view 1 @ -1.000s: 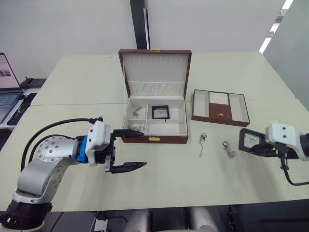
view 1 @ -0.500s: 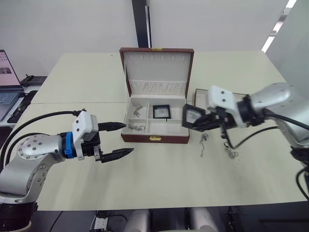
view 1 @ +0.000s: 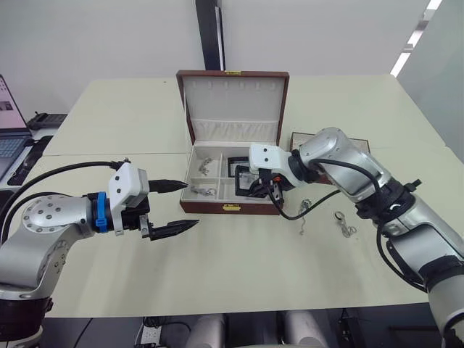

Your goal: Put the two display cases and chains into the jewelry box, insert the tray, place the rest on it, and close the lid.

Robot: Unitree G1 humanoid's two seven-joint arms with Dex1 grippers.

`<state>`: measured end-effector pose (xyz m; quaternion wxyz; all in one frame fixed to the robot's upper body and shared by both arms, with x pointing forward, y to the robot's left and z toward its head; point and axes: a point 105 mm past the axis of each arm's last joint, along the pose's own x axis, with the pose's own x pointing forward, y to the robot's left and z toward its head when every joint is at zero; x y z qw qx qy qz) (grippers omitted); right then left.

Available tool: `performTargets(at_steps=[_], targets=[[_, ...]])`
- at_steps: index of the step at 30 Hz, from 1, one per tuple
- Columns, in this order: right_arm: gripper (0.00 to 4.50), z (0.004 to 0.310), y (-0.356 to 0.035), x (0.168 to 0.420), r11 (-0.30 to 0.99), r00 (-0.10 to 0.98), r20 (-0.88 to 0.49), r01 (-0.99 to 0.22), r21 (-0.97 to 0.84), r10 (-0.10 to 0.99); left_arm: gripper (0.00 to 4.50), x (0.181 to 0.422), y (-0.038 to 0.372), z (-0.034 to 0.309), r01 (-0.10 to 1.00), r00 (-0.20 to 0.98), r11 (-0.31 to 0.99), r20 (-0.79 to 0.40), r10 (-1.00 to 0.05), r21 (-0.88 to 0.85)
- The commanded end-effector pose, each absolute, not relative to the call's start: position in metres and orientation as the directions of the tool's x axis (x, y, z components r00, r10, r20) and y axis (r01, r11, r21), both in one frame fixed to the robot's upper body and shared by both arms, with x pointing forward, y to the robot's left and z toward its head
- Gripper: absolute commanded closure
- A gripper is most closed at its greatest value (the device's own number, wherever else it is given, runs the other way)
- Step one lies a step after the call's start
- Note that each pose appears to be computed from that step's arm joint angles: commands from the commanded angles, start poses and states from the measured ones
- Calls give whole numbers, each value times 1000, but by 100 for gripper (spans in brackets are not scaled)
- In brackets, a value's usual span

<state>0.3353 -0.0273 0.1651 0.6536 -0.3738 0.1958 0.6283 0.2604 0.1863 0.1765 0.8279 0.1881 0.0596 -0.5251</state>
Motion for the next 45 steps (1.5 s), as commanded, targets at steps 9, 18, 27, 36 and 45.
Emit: performTargets(at_steps=[9,18,27,36,45], targets=[[445,173,-23,333,-115,117,-736,-960,-256,667,0,262,192,169,887,444,369,-296,-845,278],[310,181,-23,340,-100,140,-725,-956,-277,674,0,260,186,173,895,417,351,-241,-876,274],[52,211,-23,338,-73,179,-608,-927,-367,773,0,262,186,179,884,442,387,-205,-873,261],[22,239,-78,320,205,401,-349,-853,-481,847,0,272,221,178,775,627,593,-153,-763,220],[22,219,-185,284,571,738,-150,-619,-539,658,0,273,279,148,532,846,817,-94,-525,224]])
